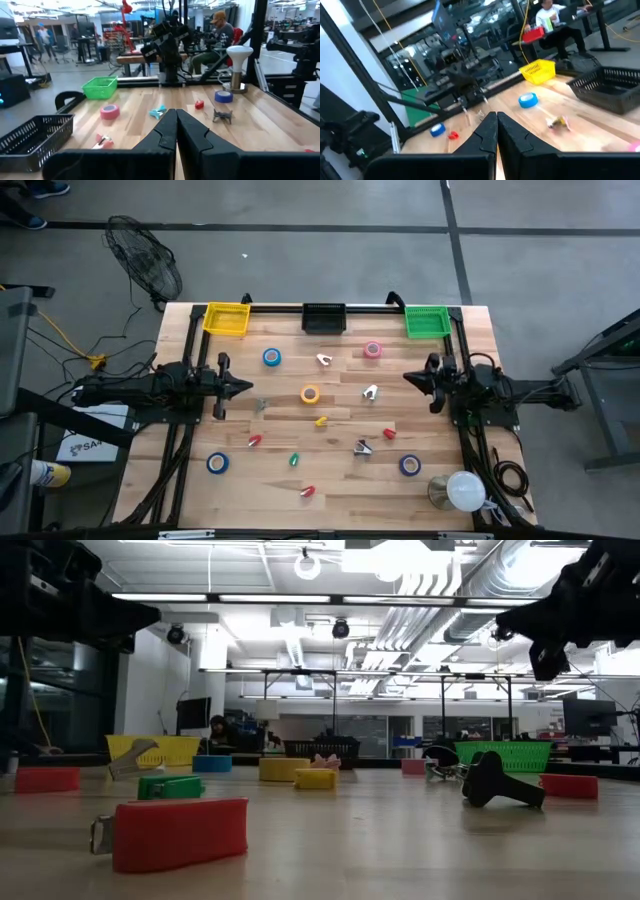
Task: Pick and place Stapler, Stapler remover, tape
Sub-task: Put the dark blue tape into the green bin
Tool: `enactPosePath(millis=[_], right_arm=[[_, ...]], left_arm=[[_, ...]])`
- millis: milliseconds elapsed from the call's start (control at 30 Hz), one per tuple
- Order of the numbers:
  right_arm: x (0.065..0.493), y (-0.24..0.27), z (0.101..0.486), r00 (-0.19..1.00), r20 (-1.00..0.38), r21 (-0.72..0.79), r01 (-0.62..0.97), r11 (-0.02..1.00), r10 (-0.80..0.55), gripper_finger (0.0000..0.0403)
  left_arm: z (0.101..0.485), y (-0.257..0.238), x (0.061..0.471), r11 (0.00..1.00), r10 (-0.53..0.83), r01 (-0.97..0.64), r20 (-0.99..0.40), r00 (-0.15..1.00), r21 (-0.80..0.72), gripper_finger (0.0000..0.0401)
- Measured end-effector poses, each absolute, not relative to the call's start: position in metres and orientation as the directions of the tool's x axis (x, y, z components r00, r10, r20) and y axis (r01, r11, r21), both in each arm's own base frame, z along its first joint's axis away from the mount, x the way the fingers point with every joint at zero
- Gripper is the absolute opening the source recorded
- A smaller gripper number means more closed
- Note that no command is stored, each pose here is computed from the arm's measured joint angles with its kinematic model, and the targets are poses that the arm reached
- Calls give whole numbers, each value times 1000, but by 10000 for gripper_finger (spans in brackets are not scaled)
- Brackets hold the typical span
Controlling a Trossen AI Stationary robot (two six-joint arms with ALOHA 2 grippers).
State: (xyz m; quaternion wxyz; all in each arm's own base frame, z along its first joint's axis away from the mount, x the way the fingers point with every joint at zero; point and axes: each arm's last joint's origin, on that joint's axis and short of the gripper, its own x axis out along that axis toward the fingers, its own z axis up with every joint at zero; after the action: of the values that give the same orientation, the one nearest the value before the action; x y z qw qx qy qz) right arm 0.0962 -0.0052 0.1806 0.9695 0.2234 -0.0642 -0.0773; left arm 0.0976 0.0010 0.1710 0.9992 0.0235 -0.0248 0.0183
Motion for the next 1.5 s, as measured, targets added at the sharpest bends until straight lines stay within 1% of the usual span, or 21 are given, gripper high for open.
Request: enactPosePath(millis=[33,100,267,400,567,733,900,1067,1167,1267,1367,1500], right_arm=[[96,-5,183,978,91,448,128,885,-187,0],[95,-6,185,973,47,461,178,869,-225,0],[93,-10,195,920,-166,482,390,785,-355,0],[97,-11,211,876,-305,525,483,701,-375,0],[116,-8,228,851,-450,596,511,619,-270,0],[145,-5,232,788,-595,604,569,559,-159,0],[175,0,226,659,-752,568,667,482,-24,0],[198,12,218,483,-872,465,769,438,77,0],[208,23,216,376,-919,389,828,404,114,0],[215,36,215,305,-941,338,861,381,145,0],[220,49,214,287,-939,340,856,391,189,0],[223,72,210,304,-915,391,834,390,267,0]], left_arm=[[171,1,98,998,36,-38,47,998,46,1],[171,1,98,998,36,-38,49,998,46,1],[171,1,98,998,36,-38,49,998,46,1],[171,1,98,998,37,-39,49,998,46,1],[171,1,98,998,37,-39,49,998,46,1],[171,1,98,998,37,-39,49,998,46,1],[171,1,98,998,37,-39,49,998,45,1],[171,1,98,998,37,-39,49,998,45,1],[171,1,98,998,37,-39,49,998,45,1],[171,1,98,998,37,-39,49,998,45,1],[171,1,98,998,37,-39,49,998,45,1],[171,1,98,998,37,-39,49,998,45,1]])
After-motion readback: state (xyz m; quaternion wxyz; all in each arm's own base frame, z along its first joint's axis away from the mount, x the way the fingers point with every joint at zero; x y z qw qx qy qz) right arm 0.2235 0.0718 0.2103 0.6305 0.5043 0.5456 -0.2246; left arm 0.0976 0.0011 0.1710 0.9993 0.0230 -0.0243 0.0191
